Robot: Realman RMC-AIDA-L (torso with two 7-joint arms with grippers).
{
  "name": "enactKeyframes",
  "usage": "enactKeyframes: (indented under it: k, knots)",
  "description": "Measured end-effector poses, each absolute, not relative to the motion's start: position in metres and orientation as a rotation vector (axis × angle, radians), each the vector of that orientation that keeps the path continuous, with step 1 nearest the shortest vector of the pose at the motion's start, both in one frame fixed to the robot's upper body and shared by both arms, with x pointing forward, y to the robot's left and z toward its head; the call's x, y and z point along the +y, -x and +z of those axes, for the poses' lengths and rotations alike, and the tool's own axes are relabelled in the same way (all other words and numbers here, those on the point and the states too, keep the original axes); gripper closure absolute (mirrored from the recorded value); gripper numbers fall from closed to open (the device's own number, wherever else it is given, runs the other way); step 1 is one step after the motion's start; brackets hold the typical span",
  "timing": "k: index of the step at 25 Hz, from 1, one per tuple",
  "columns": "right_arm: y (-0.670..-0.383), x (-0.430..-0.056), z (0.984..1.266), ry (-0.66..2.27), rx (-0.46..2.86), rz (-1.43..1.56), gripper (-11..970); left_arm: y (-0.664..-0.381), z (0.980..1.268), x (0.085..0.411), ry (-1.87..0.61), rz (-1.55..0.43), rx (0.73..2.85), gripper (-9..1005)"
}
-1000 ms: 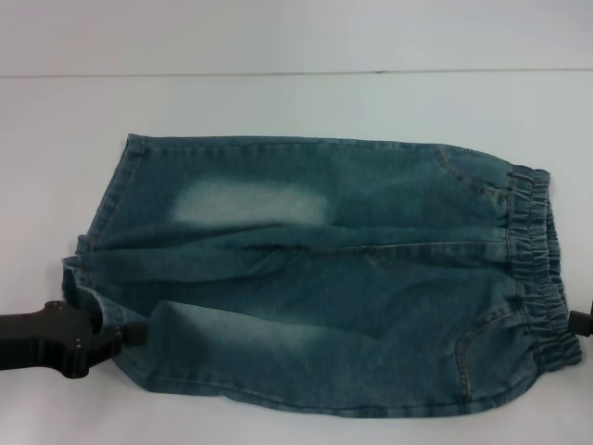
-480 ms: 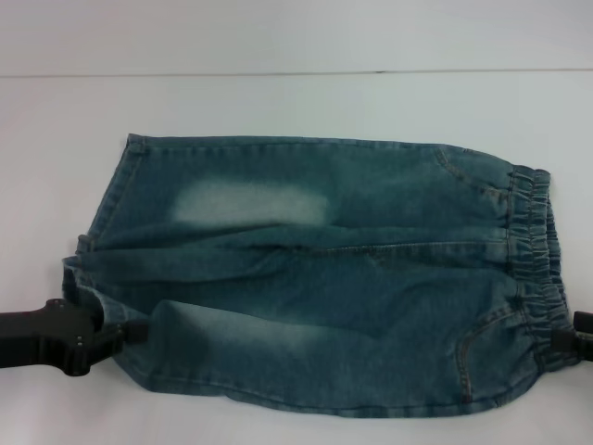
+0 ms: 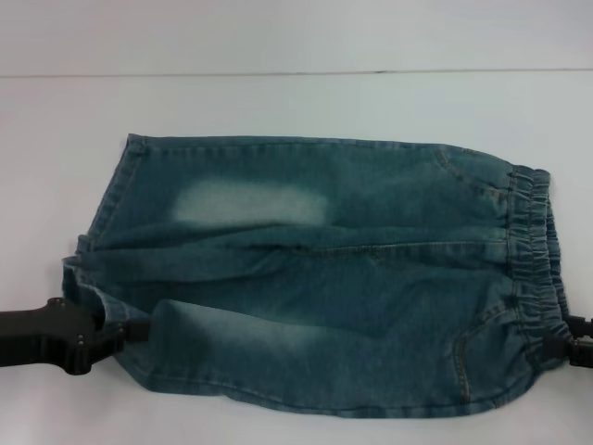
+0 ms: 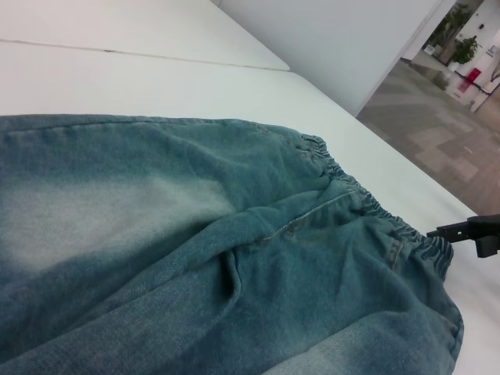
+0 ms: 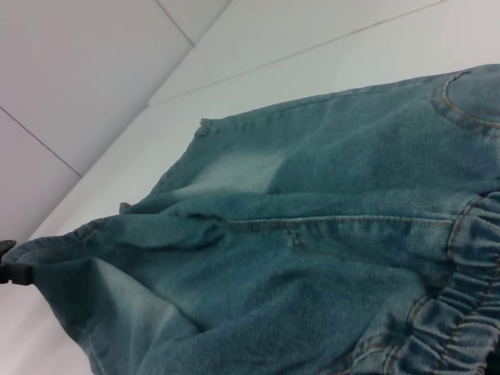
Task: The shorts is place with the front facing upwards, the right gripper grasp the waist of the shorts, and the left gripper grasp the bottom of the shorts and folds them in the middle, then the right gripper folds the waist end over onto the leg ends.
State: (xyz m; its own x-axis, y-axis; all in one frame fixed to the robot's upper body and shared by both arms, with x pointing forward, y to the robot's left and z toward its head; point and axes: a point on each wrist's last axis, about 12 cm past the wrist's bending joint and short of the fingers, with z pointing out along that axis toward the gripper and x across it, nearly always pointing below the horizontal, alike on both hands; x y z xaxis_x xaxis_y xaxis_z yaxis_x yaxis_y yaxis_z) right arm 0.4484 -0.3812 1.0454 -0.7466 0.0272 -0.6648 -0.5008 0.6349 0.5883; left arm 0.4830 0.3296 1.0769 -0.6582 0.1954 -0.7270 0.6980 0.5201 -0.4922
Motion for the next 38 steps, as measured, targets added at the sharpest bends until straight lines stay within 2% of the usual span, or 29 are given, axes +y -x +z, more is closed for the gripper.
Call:
enactKeyframes:
  k: [13, 27, 33, 38]
  knots:
    - [-0.451, -0.386, 1.044, 0.317, 2.289, 1.053, 48, -0.483, 1.075, 0.327, -0.726, -1.076, 2.155, 992]
    - [-0.456, -0.377, 1.047, 0.426, 2.279, 1.08, 68, -0.484, 1.076, 0.327, -0.729, -1.078, 2.151, 991]
    - [-0.46, -0.37, 1.046, 0.486, 2.275, 1.075, 235, -0.484, 1.077, 0.327, -0.735, -1.08, 2.145, 991]
    - [-0.46, -0.367, 1.046, 0.521, 2.253, 1.08, 466, -0.484, 1.078, 0.327, -0.732, -1.079, 2.141, 991]
